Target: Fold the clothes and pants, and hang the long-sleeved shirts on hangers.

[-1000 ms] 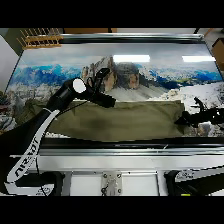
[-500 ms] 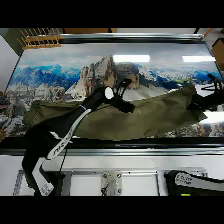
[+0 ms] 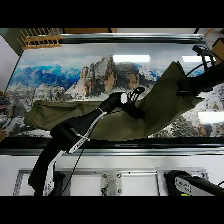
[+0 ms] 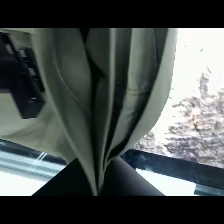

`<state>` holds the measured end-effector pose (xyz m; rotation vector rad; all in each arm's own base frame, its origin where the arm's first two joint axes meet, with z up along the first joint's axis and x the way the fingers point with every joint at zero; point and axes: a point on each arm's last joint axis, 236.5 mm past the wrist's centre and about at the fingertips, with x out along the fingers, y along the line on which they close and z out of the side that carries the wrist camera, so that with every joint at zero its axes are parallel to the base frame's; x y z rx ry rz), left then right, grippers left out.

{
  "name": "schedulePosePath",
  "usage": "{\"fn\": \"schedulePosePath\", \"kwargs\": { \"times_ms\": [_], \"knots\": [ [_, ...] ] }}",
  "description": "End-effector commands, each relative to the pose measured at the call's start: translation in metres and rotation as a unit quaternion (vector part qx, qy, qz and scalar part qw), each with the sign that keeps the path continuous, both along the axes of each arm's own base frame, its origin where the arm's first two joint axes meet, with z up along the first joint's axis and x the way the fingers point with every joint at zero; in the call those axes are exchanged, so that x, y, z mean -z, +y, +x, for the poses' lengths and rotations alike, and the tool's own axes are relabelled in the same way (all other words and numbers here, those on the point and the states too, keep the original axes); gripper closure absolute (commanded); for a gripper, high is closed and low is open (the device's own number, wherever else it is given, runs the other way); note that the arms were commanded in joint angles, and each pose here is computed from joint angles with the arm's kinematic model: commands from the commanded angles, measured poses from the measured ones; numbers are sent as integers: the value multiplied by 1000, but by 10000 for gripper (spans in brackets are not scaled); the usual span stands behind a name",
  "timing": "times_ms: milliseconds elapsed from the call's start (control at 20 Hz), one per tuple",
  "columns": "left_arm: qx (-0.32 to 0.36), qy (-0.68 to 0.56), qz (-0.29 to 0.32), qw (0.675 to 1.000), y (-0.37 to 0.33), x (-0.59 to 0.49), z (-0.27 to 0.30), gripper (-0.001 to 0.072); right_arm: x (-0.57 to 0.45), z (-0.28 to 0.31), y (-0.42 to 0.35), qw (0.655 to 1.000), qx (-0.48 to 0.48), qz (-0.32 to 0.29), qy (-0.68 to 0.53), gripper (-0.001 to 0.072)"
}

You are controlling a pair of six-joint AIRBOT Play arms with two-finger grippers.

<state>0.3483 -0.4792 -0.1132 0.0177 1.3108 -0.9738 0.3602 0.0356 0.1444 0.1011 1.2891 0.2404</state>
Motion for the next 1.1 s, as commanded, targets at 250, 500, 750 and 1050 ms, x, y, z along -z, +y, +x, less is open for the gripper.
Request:
{"fn": "schedulePosePath", "kwargs": {
  "times_ms": [250, 500, 750, 1050],
  "knots": [
    [-39, 4, -10, 999, 20, -32, 26, 689, -18, -10, 78, 1000, -22, 21, -6, 701],
    [-107, -53, -50, 992, 79, -118, 92, 690, -21, -13, 119, 998, 25, 57, 1, 701],
    [-189, -97, -70, 975, 178, -197, 144, 689, -3, -22, 175, 995, 52, 80, 42, 700],
    [-259, -119, -66, 956, 282, -249, 158, 689, 47, -21, 275, 991, 47, 108, 64, 700]
  ]
}}
